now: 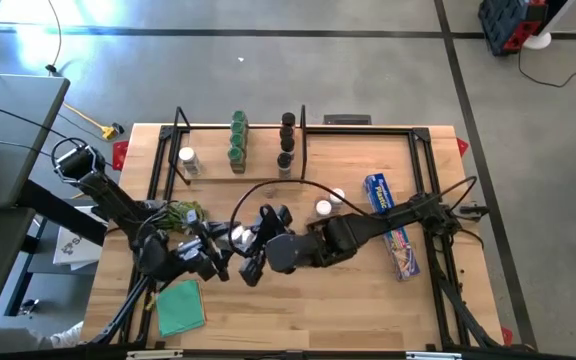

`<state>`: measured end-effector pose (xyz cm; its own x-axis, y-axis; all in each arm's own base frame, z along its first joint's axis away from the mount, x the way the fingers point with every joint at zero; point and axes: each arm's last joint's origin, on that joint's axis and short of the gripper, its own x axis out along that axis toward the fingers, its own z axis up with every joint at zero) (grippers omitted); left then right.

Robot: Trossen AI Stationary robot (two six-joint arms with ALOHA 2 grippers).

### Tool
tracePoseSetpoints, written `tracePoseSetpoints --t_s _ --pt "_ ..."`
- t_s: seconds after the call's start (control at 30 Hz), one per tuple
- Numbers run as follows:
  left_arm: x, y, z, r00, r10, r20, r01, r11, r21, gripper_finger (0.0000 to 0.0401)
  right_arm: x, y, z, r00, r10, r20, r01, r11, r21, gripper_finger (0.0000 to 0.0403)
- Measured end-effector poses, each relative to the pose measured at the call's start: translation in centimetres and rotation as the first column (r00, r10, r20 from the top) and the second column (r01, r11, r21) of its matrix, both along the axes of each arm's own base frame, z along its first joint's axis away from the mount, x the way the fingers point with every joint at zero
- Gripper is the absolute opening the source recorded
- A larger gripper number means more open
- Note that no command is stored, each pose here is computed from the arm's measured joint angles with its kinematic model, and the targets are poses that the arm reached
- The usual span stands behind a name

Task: Shelf spices
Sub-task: Put the white lid seasoning bottle on the shelf

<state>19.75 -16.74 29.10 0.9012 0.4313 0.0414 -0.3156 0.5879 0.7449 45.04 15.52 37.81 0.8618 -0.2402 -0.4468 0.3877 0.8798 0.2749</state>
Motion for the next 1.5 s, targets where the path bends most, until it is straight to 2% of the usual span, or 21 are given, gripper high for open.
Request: tracePoseSetpoints --t_s 0.07,0.2,0.27,0.33,0.4,0.5,0.57,0.63,0.73,0.83,0.9,1.0,1.1,1.2,1.4,1.5 --pt "0.4 0.2 -0.5 0.999 -0.032 0.008 0.032 0.998 -0.050 0.0208 -0.3 -0.8 -0.3 0.996 0.038 -0.081 -0.038 0.999 -0.003 0.0186" --pt "1.2 1.2 -1.4 0.999 -0.050 -0.004 0.049 0.986 -0.157 0.0297 -0.8 -2.6 -1.5 0.951 0.127 -0.281 -0.144 0.989 -0.041 0.0186" --pt "1.5 2.0 -1.8 0.996 -0.087 -0.024 0.079 0.970 -0.229 0.0323 -0.4 -3.0 -2.3 0.928 0.177 -0.328 -0.203 0.978 -0.047 0.0186" --pt "2.0 2.7 -2.8 0.983 -0.172 -0.068 0.138 0.929 -0.344 0.0334 -0.8 -3.2 -2.9 0.890 0.210 -0.405 -0.256 0.965 -0.063 0.0186" --pt "2.2 3.4 -3.7 0.955 -0.264 -0.135 0.176 0.870 -0.461 0.0336 -1.4 -3.5 -2.8 0.858 0.222 -0.462 -0.294 0.952 -0.088 0.0186" --pt "2.6 4.4 -5.0 0.925 -0.329 -0.188 0.165 0.796 -0.582 0.0337 -1.6 -3.8 -3.5 0.797 0.255 -0.548 -0.381 0.916 -0.127 0.0186" --pt "2.6 5.0 -6.6 0.918 -0.323 -0.230 0.127 0.789 -0.601 0.0337 -1.5 -3.9 -4.5 0.749 0.286 -0.598 -0.453 0.880 -0.146 0.0186" --pt "2.8 5.7 -7.2 0.929 -0.302 -0.213 0.111 0.779 -0.617 0.0338 -1.3 -3.9 -5.6 0.717 0.298 -0.631 -0.499 0.851 -0.164 0.0186" --pt "3.0 6.4 -7.7 0.933 -0.323 -0.158 0.136 0.725 -0.675 0.0338 -1.1 -3.6 -7.6 0.680 0.316 -0.661 -0.530 0.835 -0.146 0.0186" --pt "3.3 7.0 -8.4 0.927 -0.357 -0.116 0.167 0.670 -0.723 0.0338 -0.5 -3.2 -9.9 0.658 0.382 -0.649 -0.568 0.817 -0.095 0.0186" --pt "3.4 7.3 -8.8 0.931 -0.354 -0.087 0.179 0.650 -0.738 0.0339 -0.2 -3.1 -11.0 0.653 0.405 -0.640 -0.588 0.804 -0.091 0.0186" --pt "3.8 7.7 -10.1 0.918 -0.378 -0.119 0.157 0.623 -0.766 0.0339 0.1 -3.3 -12.2 0.661 0.403 -0.633 -0.583 0.807 -0.094 0.0186" --pt "4.6 7.7 -10.9 0.895 -0.429 -0.121 0.171 0.582 -0.795 0.0339 -0.1 -3.7 -13.0 0.659 0.382 -0.648 -0.549 0.833 -0.067 0.0186" --pt "5.4 7.6 -12.2 0.894 -0.429 -0.129 0.162 0.578 -0.799 0.0339 0.0 -4.3 -13.2 0.673 0.365 -0.643 -0.511 0.858 -0.048 0.0186" --pt "6.6 8.0 -14.4 0.915 -0.370 -0.162 0.095 0.587 -0.804 0.0339 0.2 -4.3 -13.2 0.675 0.385 -0.629 -0.515 0.857 -0.029 0.0186" --pt "6.9 8.2 -14.7 0.919 -0.367 -0.142 0.097 0.562 -0.821 0.0338 0.1 -4.2 -13.2 0.667 0.399 -0.629 -0.522 0.853 -0.012 0.0186"
